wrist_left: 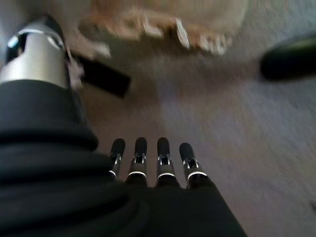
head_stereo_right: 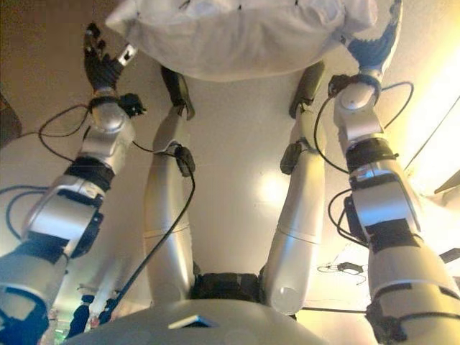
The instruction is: Pick up the cushion and take it to the sofa
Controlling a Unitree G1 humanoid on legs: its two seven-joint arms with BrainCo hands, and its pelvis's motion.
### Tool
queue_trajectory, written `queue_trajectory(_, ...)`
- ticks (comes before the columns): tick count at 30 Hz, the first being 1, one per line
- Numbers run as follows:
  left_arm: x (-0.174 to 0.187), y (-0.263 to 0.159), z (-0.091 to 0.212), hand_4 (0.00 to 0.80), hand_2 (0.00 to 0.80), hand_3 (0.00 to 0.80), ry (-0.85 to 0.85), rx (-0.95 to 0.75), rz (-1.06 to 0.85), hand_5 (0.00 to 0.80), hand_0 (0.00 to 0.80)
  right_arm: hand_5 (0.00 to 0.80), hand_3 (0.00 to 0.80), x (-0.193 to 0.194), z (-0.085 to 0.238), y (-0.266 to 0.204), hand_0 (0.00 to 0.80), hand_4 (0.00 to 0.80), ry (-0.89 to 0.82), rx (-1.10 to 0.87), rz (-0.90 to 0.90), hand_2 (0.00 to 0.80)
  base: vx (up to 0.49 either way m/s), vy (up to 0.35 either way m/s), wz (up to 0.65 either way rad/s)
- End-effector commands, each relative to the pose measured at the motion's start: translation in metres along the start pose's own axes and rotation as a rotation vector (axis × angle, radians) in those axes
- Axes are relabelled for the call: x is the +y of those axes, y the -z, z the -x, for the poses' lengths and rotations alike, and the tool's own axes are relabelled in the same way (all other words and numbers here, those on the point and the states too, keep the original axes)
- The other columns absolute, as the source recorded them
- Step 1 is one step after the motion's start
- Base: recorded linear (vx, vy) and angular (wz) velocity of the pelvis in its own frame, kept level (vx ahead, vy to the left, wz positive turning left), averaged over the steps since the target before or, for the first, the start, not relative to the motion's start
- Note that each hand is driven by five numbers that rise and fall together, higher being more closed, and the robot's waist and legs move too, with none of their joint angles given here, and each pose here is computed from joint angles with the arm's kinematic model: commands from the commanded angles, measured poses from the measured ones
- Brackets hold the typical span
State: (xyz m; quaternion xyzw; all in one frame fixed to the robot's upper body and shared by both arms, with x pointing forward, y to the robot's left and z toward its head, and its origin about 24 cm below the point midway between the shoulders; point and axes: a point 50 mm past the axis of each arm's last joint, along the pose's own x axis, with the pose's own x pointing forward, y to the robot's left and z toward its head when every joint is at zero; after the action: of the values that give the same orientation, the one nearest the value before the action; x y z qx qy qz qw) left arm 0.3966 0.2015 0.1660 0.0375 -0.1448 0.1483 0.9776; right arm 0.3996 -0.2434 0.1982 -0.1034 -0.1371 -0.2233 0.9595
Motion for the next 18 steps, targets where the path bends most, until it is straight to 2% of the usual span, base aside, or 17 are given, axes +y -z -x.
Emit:
queue_trajectory(1,0.006,-0.024,-0.010,0.000,0.000,0.000,0.082,-0.065,0.089,0.000,0.000,0.000,0.000,0.012,0.007,-0.013,0.000,0.000,-0.266,-0.080,-0.079,0.000,-0.011,0.006,0.04)
queue_trajectory(4,-0.013,-0.048,-0.013,0.000,0.000,0.000,0.278,-0.081,0.143,0.000,0.000,0.000,0.000,0.028,0.018,-0.033,0.000,0.000,-0.496,-0.147,-0.138,0.000,-0.009,-0.006,0.05)
queue_trajectory(7,-0.037,-0.061,-0.006,0.000,0.000,0.000,0.568,-0.076,0.219,0.000,0.000,0.000,0.000,0.032,0.031,-0.040,0.000,0.000,-0.727,-0.181,-0.187,0.000,0.000,0.000,0.00)
queue_trajectory(8,-0.045,-0.061,-0.001,0.113,0.113,0.113,0.677,-0.070,0.242,0.113,0.113,0.000,0.000,0.033,0.035,-0.041,0.000,0.000,-0.806,-0.185,-0.216,0.000,0.000,0.000,0.00)
queue_trajectory(9,-0.052,-0.061,0.005,0.540,0.540,0.540,0.769,-0.063,0.259,0.540,0.540,0.000,0.000,0.033,0.039,-0.041,0.000,0.000,-0.897,-0.183,-0.251,0.000,0.000,0.000,0.00)
queue_trajectory(10,-0.058,-0.060,0.011,0.800,0.800,0.800,0.836,-0.058,0.277,0.800,0.800,0.000,0.000,0.034,0.044,-0.040,0.000,0.000,-0.978,-0.179,-0.294,0.000,0.000,0.000,0.00)
queue_trajectory(13,-0.066,-0.053,0.024,0.800,0.800,0.800,0.966,-0.037,0.371,0.800,0.800,0.000,0.000,0.040,0.056,-0.042,0.000,0.000,-1.208,-0.158,-0.442,0.000,-0.001,-0.012,0.00)
queue_trajectory(15,-0.070,-0.052,0.030,0.800,0.800,0.800,1.012,-0.033,0.411,0.800,0.800,0.000,0.000,0.044,0.062,-0.045,0.000,0.000,-1.298,-0.177,-0.496,0.000,-0.009,-0.061,0.02)
queue_trajectory(16,-0.073,-0.051,0.034,0.800,0.800,0.800,1.040,-0.032,0.439,0.800,0.800,0.260,0.260,0.045,0.064,-0.048,0.260,0.260,-1.327,-0.194,-0.513,0.260,-0.015,-0.074,0.03)
queue_trajectory(17,-0.076,-0.051,0.038,0.800,0.800,0.800,1.061,-0.030,0.464,0.800,0.800,0.627,0.627,0.046,0.065,-0.051,0.627,0.627,-1.335,-0.211,-0.524,0.627,-0.016,-0.073,0.03)
queue_trajectory(18,-0.078,-0.050,0.042,0.800,0.800,0.800,1.078,-0.025,0.493,0.800,0.800,0.800,0.800,0.046,0.066,-0.054,0.800,0.800,-1.332,-0.230,-0.539,0.800,-0.021,-0.074,0.05)
